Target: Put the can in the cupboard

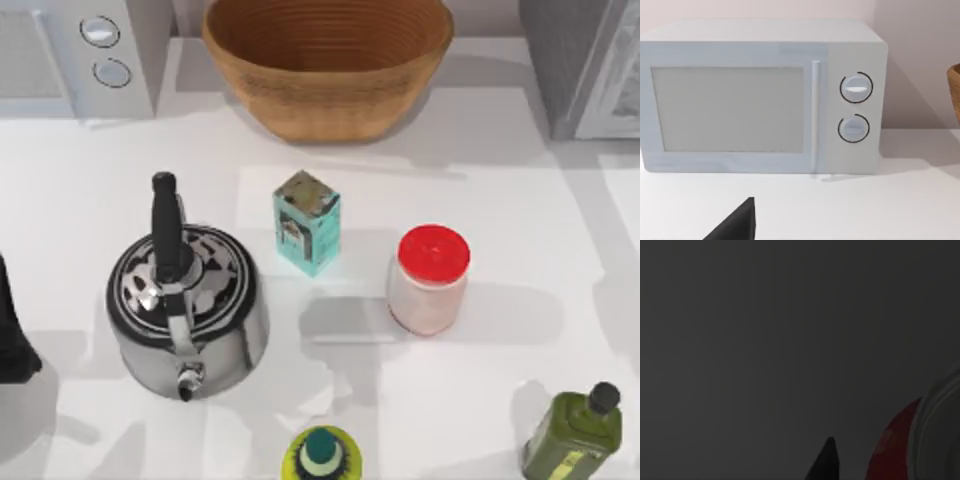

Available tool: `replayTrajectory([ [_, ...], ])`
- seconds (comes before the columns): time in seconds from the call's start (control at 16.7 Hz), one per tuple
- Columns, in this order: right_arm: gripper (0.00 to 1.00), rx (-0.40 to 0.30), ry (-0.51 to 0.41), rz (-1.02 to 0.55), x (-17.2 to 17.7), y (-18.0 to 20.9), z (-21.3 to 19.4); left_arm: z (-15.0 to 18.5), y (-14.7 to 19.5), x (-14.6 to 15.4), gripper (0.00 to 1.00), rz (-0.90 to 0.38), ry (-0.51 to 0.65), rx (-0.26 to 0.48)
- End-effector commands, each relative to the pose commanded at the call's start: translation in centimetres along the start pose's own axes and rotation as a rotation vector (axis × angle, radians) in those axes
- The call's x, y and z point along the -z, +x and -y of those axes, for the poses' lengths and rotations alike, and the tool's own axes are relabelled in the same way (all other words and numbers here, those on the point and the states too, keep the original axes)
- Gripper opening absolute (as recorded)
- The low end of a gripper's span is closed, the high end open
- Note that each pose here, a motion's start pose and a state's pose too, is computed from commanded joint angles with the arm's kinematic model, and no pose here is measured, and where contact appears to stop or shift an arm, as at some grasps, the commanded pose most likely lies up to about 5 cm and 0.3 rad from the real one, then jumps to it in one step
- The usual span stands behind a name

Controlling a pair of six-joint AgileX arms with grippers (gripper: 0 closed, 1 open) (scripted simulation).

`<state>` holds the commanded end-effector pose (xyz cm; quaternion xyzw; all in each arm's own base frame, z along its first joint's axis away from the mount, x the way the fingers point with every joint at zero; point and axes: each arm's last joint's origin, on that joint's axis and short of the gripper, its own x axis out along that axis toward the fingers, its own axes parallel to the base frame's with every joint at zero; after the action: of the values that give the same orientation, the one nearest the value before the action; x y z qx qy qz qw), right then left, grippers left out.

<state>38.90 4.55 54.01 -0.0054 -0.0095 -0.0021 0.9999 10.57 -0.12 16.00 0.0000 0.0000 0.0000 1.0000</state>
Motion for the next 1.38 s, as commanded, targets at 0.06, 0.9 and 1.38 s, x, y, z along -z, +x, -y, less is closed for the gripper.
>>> replayTrajectory([
  [0.06,0.00,-0.003,0.004,-0.008,0.41,0.71,0.00,0.00,0.00,0.00,1.00,0.000,0.000,0.000],
  [0.9,0.53,-0.008,0.014,-0.021,1.06,1.68,-0.07,0.00,0.00,0.00,1.00,0.000,0.000,0.000],
  [1.38,1.00,-0.008,0.014,-0.021,1.06,1.68,-0.07,0.00,0.00,0.00,1.00,0.000,0.000,0.000],
])
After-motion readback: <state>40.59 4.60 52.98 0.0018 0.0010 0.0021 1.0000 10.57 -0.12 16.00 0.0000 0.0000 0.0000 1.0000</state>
